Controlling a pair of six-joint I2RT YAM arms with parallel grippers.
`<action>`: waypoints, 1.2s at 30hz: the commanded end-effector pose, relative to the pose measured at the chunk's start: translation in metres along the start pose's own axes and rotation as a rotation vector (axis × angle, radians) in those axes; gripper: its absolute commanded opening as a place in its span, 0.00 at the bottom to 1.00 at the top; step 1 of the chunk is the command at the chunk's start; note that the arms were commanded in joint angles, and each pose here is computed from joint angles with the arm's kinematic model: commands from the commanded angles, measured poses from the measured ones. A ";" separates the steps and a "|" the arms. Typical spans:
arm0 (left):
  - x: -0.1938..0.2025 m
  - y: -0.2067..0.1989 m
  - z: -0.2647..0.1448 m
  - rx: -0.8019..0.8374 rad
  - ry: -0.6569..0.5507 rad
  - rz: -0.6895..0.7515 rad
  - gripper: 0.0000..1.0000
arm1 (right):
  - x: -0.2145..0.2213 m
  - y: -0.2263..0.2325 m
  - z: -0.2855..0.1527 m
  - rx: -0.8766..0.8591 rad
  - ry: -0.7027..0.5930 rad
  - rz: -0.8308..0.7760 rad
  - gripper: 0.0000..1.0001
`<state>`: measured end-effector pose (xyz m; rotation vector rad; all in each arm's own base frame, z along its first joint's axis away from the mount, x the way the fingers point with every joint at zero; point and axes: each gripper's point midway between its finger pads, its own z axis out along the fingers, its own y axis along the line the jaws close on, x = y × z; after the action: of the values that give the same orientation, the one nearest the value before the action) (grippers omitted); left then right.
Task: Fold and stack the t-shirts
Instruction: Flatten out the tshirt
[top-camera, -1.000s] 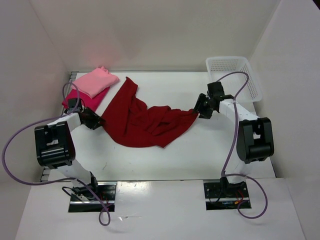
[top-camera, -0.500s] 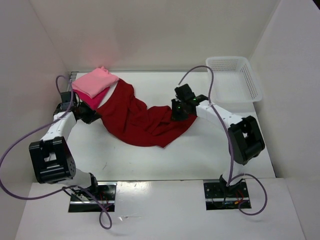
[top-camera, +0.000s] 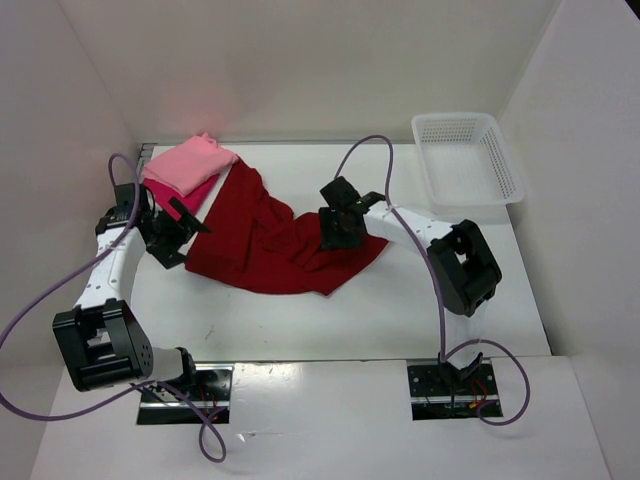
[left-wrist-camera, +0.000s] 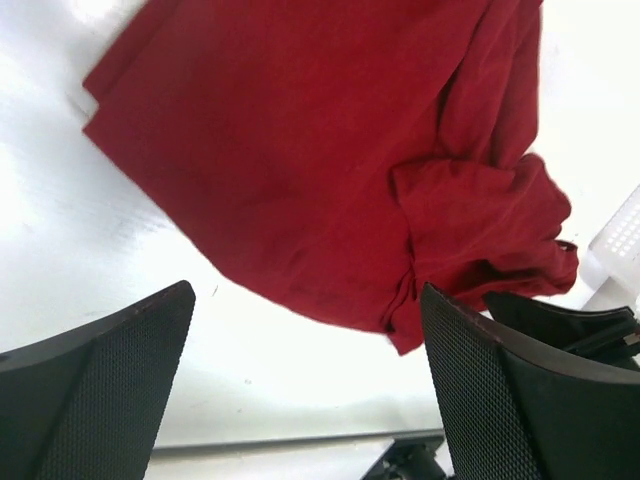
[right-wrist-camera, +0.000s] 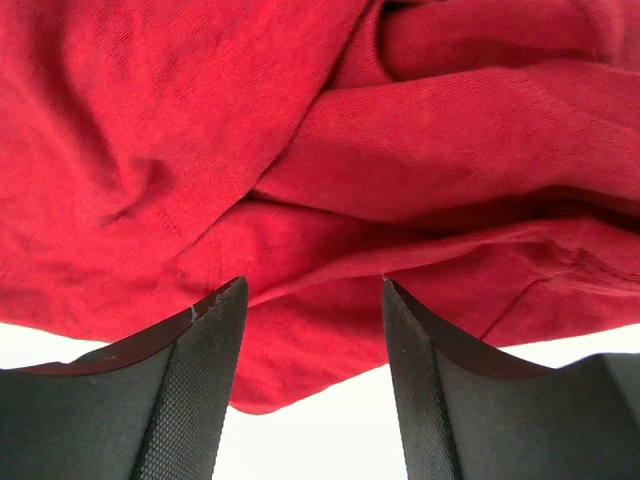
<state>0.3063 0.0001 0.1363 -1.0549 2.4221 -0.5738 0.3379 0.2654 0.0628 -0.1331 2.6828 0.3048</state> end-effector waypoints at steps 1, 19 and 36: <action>-0.024 -0.011 0.002 0.034 -0.091 0.039 1.00 | -0.001 -0.014 0.007 0.075 -0.021 0.031 0.62; -0.008 -0.069 0.140 0.039 0.001 0.317 0.41 | -0.016 -0.028 -0.021 0.114 -0.101 0.114 0.00; -0.073 -0.153 0.166 0.147 -0.096 0.291 0.34 | 0.019 -0.176 -0.085 0.211 -0.081 0.454 0.00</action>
<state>0.5143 -0.0648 0.0519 -0.6675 2.4467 -0.5061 0.3131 0.0680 0.0962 0.5566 2.5849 0.1034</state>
